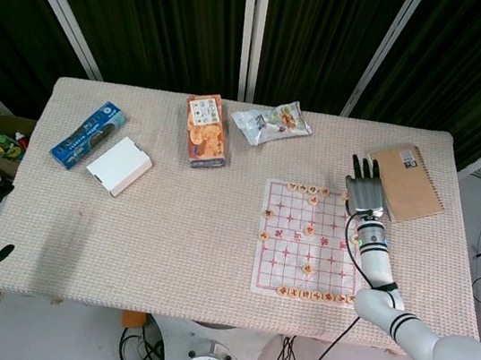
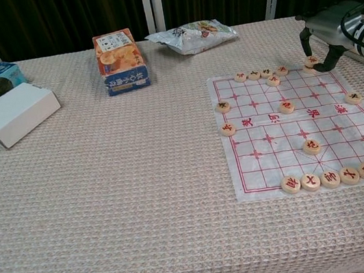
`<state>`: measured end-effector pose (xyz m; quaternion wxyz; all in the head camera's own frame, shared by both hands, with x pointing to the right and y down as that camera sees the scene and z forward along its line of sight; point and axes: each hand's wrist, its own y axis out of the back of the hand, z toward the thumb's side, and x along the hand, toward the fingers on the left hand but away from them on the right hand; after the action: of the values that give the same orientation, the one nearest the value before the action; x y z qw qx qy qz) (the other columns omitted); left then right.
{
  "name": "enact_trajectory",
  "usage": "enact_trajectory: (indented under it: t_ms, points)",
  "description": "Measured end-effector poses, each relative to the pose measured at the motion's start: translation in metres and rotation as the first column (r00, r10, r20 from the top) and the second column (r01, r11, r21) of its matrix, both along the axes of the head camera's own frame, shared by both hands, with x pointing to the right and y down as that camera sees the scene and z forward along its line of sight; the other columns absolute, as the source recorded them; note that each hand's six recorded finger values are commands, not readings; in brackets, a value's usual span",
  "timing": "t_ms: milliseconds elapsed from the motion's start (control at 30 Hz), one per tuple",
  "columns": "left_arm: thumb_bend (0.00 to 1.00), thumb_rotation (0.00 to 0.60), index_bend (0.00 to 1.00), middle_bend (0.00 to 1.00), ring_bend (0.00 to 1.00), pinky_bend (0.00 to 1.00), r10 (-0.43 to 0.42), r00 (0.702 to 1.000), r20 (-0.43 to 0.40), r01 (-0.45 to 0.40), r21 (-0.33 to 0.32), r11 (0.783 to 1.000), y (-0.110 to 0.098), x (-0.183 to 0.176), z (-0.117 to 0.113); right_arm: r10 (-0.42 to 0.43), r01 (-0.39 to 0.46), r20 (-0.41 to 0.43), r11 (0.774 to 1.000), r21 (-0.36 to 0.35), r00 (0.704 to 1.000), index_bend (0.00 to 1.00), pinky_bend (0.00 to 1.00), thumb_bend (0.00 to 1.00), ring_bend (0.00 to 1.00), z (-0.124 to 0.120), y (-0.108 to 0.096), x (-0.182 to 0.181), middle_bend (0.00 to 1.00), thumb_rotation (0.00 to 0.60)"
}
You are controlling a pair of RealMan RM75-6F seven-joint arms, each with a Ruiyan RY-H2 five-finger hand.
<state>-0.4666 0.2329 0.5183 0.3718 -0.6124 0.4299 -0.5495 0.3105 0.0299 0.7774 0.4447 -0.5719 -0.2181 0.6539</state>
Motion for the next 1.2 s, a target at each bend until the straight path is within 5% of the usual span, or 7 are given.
enact_trajectory:
  t_ms: [500,700,900,1200]
  points:
    - [0.21,0.600,0.08,0.13,0.09,0.22,-0.004,1.000,-0.001,0.004,0.002,1.000,0.000,-0.001,-0.001,0.007,-0.007,0.004,1.000,-0.010,1.000,0.25,0.00,0.31,0.00,-0.001,0.002,0.001,0.00,0.600]
    - [0.21,0.600,0.08,0.13,0.09,0.22,-0.009,1.000,-0.007,0.009,0.010,1.000,0.000,-0.003,-0.003,0.003,-0.004,0.053,1.000,0.025,0.999,0.02,0.00,0.28,0.00,-0.021,0.013,0.010,0.00,0.600]
    - [0.21,0.600,0.08,0.13,0.09,0.22,-0.018,1.000,-0.009,0.018,0.003,1.000,-0.002,-0.005,-0.001,0.032,-0.041,0.092,0.995,0.096,0.995,0.00,0.00,0.24,0.00,-0.071,0.058,0.064,0.00,0.600]
    - [0.21,0.600,0.08,0.13,0.09,0.22,-0.025,1.000,0.007,0.025,-0.001,1.000,-0.004,-0.004,0.004,0.207,-0.223,0.094,0.950,0.219,0.974,0.00,0.00,0.24,0.00,-0.152,0.174,0.193,0.00,0.600]
